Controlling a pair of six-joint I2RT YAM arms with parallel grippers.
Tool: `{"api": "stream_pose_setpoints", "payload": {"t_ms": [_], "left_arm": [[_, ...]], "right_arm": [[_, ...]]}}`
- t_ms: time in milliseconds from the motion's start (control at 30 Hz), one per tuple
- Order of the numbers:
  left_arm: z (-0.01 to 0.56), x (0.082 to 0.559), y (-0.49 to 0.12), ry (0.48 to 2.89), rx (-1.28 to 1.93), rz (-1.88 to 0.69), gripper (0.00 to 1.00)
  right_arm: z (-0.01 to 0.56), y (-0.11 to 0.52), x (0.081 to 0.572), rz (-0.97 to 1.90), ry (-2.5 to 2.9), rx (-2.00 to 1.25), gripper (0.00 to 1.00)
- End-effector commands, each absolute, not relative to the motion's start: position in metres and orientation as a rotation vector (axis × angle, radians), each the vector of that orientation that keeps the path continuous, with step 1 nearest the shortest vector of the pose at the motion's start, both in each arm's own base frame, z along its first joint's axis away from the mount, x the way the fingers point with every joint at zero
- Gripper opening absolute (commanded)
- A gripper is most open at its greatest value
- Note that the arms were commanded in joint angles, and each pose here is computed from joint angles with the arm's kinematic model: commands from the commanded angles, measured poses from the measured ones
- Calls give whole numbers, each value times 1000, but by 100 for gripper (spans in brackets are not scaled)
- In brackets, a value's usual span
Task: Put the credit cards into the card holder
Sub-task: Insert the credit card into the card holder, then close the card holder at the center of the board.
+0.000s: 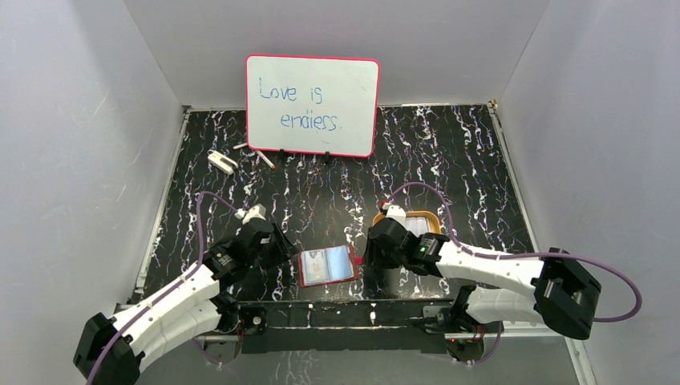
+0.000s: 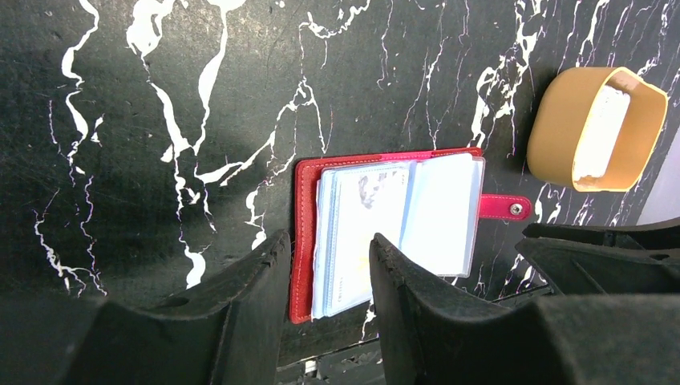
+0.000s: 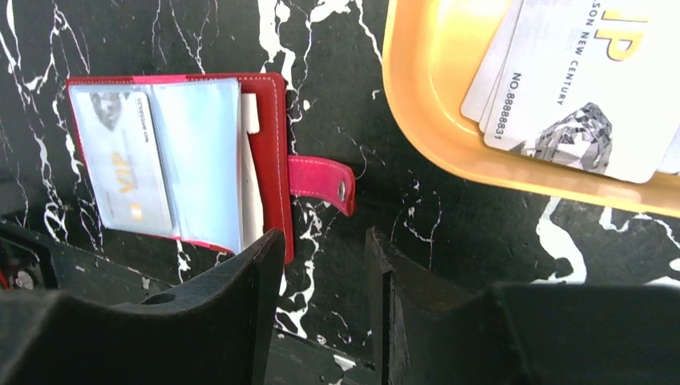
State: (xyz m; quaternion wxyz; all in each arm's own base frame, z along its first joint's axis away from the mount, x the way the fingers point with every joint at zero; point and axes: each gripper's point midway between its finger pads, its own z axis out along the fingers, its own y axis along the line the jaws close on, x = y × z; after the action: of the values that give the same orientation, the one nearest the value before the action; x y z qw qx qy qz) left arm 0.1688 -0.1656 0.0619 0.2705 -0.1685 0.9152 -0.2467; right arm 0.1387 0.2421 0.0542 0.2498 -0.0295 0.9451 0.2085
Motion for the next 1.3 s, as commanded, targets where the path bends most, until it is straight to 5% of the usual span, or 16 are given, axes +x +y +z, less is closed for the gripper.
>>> {"api": "stream_pose_setpoints", "payload": {"t_ms": [0, 233, 533, 800, 1267], "left_arm": [[58, 163, -160, 2482, -475, -646, 39], [53, 155, -154, 2489, -508, -640, 39], [47, 149, -151, 2495, -529, -655, 39], [48, 147, -145, 2487, -561, -631, 39], [13, 122, -167, 2658, -675, -755, 47]], "right_arm": [[56, 246, 157, 545, 2525, 1, 51], [49, 249, 169, 540, 2509, 24, 51], [42, 266, 167, 596, 2547, -27, 37], [59, 277, 169, 652, 2527, -64, 0], [74, 291, 162, 765, 2510, -162, 0]]}}
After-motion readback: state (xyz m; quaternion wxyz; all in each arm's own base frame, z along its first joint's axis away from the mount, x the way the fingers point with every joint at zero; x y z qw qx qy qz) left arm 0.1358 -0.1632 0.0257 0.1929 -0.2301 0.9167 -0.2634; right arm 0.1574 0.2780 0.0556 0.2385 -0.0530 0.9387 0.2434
